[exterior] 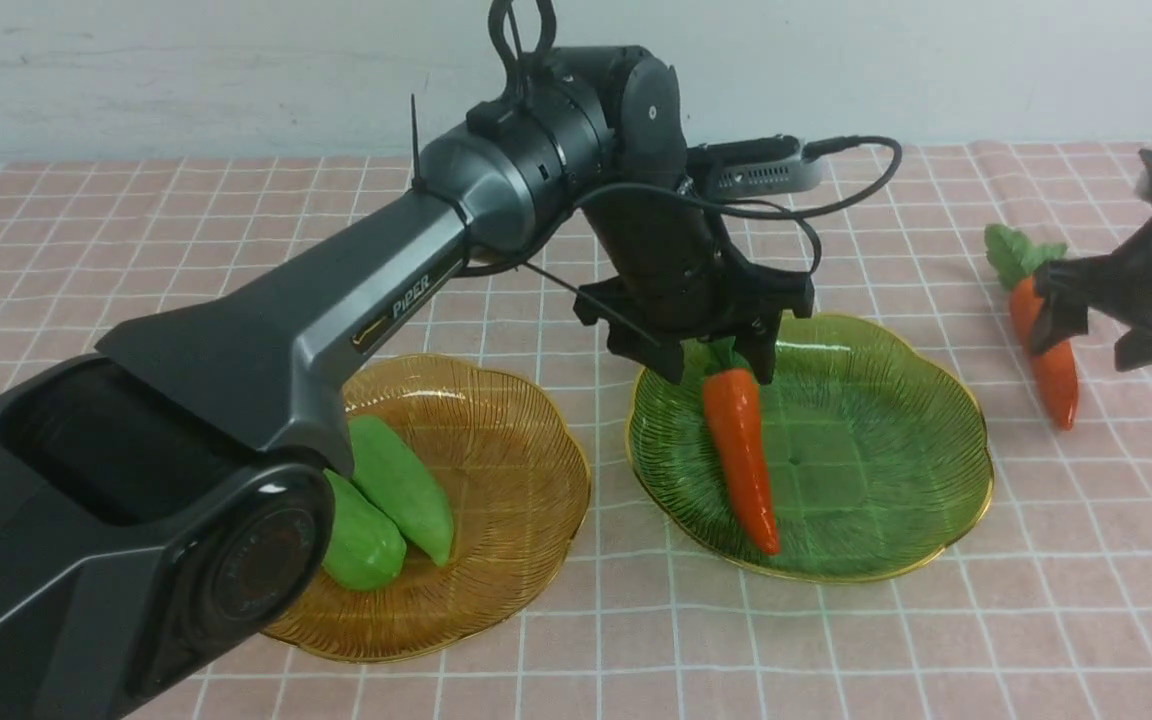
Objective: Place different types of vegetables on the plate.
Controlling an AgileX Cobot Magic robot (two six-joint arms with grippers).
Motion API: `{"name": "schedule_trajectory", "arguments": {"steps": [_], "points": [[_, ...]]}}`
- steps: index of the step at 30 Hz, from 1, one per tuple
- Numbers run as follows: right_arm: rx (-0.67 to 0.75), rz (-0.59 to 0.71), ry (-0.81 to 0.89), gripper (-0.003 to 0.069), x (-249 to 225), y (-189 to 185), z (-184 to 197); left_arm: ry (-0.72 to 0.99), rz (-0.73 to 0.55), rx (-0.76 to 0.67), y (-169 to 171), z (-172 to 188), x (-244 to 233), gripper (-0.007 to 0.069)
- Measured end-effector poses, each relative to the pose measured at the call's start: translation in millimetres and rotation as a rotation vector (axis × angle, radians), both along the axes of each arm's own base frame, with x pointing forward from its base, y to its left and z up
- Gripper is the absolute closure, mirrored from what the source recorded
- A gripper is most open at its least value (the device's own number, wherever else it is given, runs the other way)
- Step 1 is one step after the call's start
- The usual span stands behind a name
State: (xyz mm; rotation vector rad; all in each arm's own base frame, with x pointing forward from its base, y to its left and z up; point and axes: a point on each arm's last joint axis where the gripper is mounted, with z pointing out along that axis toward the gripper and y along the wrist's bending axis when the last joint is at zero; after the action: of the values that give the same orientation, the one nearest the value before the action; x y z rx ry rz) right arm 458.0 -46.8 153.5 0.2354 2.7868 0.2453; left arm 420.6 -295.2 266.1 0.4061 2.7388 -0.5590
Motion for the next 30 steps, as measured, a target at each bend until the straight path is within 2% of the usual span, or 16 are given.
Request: {"name": "schedule_trajectory", "arguments": {"steps": [2, 4, 9, 13, 17, 21, 25, 30], "points": [[0.006, 0.009, -0.002, 0.0358, 0.4, 2.3, -0.4, -0.058, -0.003, -0.002, 2.3, 16.0, 0.5, 0.0529], [0.012, 0.011, 0.005, 0.0506, -0.2, 3.2, -0.5, -0.087, -0.005, -0.007, 5.1, 29.4, -2.3, 0.0591], [0.023, 0.023, 0.034, 0.0493, -5.0, 4.8, 6.9, -0.156, -0.035, -0.019, 11.0, 62.5, -14.5, 0.0623], [0.045, 0.03, 0.022, 0.0493, -12.5, 8.0, 34.0, -0.204, -0.048, -0.015, 19.4, 87.0, -27.1, 0.0629], [0.097, 0.062, -0.056, 0.0493, -30.1, 20.2, 93.7, -0.222, -0.045, 0.013, 31.6, 101.2, -40.7, 0.0629], [0.136, 0.138, -0.082, 0.0493, -50.7, 42.2, 134.1, -0.222, -0.04, 0.076, 46.6, 108.1, -55.9, 0.0629], [0.148, 0.224, -0.067, 0.0493, -61.8, 70.1, 147.6, -0.206, -0.039, 0.129, 63.6, 110.9, -76.0, 0.0629], [0.124, 0.291, -0.001, 0.0493, -69.4, 108.6, 134.7, -0.191, -0.023, 0.18, 88.3, 116.4, -106.6, 0.0629]]}}
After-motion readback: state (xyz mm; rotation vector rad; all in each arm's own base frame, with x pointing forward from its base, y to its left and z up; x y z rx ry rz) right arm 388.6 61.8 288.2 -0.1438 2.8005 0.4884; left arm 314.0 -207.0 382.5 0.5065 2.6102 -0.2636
